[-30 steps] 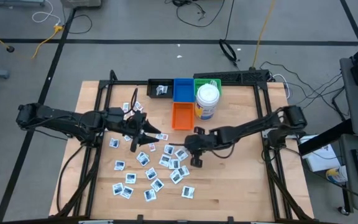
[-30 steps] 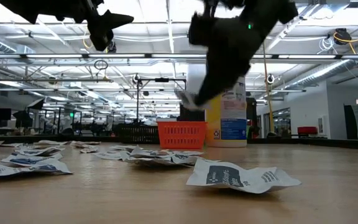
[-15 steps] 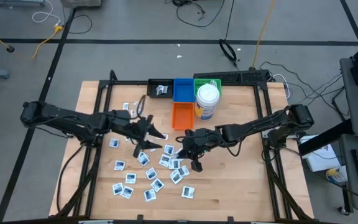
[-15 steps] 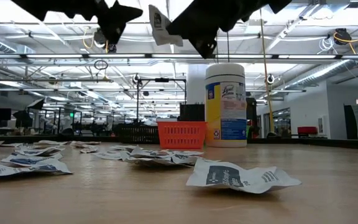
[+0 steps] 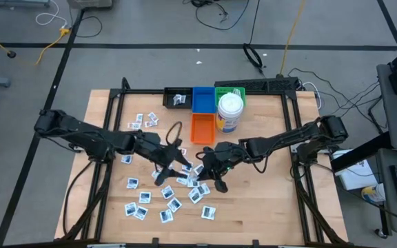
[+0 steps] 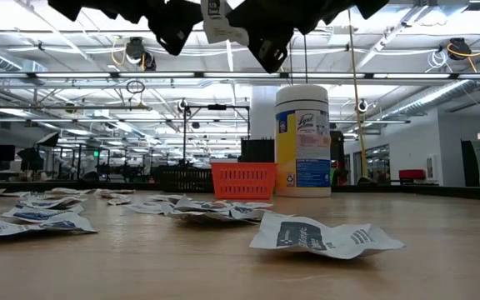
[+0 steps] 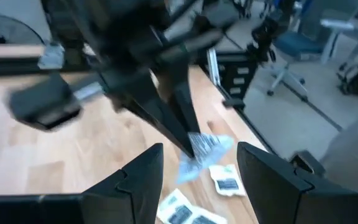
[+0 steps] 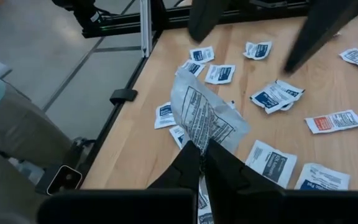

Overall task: Pick & Place First Aid Supplies
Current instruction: Put the gray towelette pack into the black bin

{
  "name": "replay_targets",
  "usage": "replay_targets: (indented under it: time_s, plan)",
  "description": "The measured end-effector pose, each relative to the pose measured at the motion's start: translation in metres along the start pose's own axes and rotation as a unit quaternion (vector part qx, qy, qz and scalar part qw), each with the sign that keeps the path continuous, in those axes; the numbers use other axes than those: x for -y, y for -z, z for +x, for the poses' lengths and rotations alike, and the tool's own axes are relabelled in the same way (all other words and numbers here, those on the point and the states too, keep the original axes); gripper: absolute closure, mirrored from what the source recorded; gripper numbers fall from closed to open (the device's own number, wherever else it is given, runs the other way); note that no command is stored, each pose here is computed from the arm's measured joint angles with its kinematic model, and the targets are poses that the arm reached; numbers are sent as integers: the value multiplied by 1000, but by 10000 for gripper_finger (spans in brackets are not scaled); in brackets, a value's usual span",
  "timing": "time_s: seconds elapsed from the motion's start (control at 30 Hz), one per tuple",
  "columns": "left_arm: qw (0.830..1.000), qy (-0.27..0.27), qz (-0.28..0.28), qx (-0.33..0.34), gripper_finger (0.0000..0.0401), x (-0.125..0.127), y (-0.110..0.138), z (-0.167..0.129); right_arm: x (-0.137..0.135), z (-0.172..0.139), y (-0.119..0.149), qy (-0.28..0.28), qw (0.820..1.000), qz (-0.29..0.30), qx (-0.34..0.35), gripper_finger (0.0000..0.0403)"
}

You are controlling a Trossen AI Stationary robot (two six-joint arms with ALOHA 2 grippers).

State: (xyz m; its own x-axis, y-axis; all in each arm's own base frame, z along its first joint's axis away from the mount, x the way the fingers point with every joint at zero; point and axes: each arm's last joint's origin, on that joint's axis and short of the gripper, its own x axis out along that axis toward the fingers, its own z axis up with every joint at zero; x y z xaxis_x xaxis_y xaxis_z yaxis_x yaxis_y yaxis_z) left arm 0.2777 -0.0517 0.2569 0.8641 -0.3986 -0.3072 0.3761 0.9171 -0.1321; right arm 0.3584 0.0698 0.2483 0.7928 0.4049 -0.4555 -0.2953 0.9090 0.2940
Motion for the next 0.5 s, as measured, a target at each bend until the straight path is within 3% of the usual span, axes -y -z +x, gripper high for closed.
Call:
replay_targets:
  time_s: [0.2, 0.5]
  plan:
    - [1000, 18, 1, -17, 192, 10, 7, 12, 0, 0, 0, -1, 1000, 0, 1, 402]
    - [999, -29, -4, -14, 192, 15, 12, 23, -1, 0, -5, -8, 1000, -8, 26, 400]
